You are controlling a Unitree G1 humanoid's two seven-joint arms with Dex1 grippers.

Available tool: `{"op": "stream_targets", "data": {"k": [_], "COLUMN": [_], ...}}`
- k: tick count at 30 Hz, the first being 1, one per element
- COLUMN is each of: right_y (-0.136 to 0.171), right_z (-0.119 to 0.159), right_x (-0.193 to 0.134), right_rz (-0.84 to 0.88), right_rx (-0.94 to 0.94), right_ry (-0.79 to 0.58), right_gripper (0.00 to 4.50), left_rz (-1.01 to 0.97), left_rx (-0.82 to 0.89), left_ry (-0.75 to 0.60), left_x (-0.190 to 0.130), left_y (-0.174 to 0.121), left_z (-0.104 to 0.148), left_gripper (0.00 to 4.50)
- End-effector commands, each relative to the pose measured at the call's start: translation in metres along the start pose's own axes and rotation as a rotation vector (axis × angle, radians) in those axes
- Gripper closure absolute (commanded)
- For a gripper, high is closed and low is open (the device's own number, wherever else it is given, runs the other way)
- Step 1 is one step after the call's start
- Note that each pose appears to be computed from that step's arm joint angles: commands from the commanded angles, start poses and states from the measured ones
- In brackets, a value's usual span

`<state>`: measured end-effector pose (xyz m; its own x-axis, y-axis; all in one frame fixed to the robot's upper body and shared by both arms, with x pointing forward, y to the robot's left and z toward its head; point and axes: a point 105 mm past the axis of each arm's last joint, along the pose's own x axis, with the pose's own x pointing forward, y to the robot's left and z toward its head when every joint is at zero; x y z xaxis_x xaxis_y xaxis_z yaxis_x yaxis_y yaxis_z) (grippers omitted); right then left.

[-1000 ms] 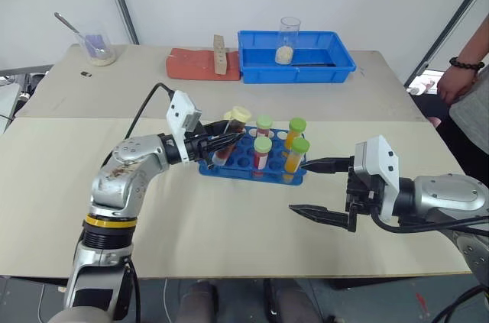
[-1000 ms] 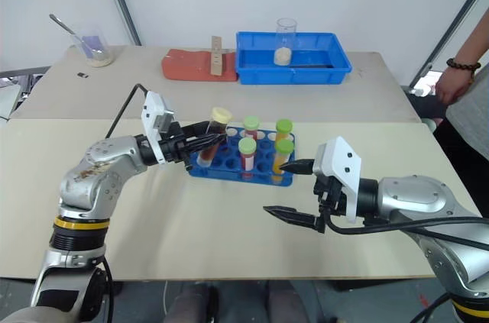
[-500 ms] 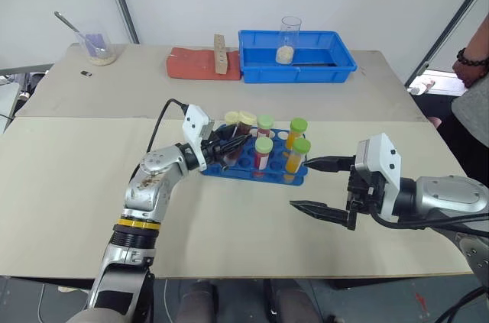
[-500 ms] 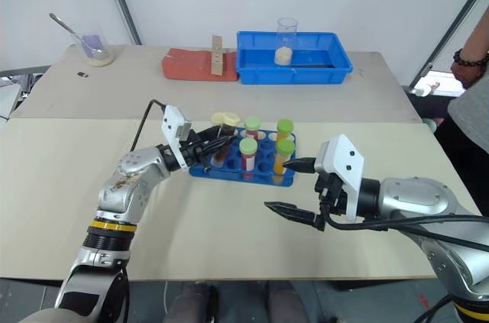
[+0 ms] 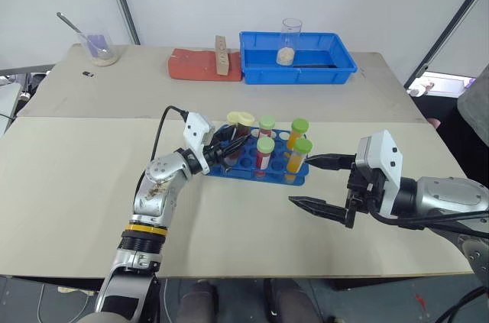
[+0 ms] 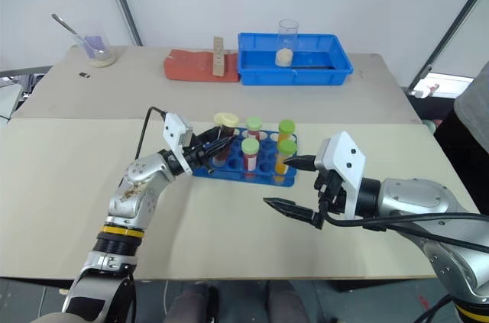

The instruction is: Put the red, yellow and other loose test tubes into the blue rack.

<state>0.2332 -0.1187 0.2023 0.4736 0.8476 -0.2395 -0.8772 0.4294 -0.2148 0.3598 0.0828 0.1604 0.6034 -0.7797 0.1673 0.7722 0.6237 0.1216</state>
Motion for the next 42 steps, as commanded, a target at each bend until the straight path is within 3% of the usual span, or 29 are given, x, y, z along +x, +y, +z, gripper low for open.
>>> {"op": "stream_targets", "data": {"k": [1, 18, 24, 26, 36, 42], "right_y": [-0.002, -0.009, -0.009, -0.01, -0.028, -0.036], "right_z": [0.012, 0.012, 0.012, 0.01, -0.033, -0.07], "right_x": [-0.002, 0.003, 0.004, 0.004, 0.004, 0.006], "right_rz": [-0.031, -0.096, -0.092, -0.094, -0.195, -0.235], "right_rx": [-0.042, -0.061, -0.059, -0.056, -0.026, -0.004], "right_ry": [-0.039, -0.065, -0.059, -0.055, 0.063, 0.162], "right_gripper": [0.0, 0.0, 0.0, 0.0, 0.0, 0.0], "left_rz": [0.059, 0.209, 0.198, 0.176, 0.181, 0.236], "left_rx": [0.06, 0.144, 0.118, 0.127, 0.236, 0.243], "left_ry": [-0.05, -0.064, -0.058, -0.047, 0.049, 0.153], "left_x": [-0.002, -0.025, -0.032, -0.037, -0.094, -0.124], "left_y": [0.004, -0.004, -0.006, -0.01, -0.005, 0.003], "left_z": [0.009, -0.017, -0.018, -0.015, 0.027, 0.02], "left_gripper": [3.55, 3.55, 0.7, 0.09, 0.09, 0.09]}}
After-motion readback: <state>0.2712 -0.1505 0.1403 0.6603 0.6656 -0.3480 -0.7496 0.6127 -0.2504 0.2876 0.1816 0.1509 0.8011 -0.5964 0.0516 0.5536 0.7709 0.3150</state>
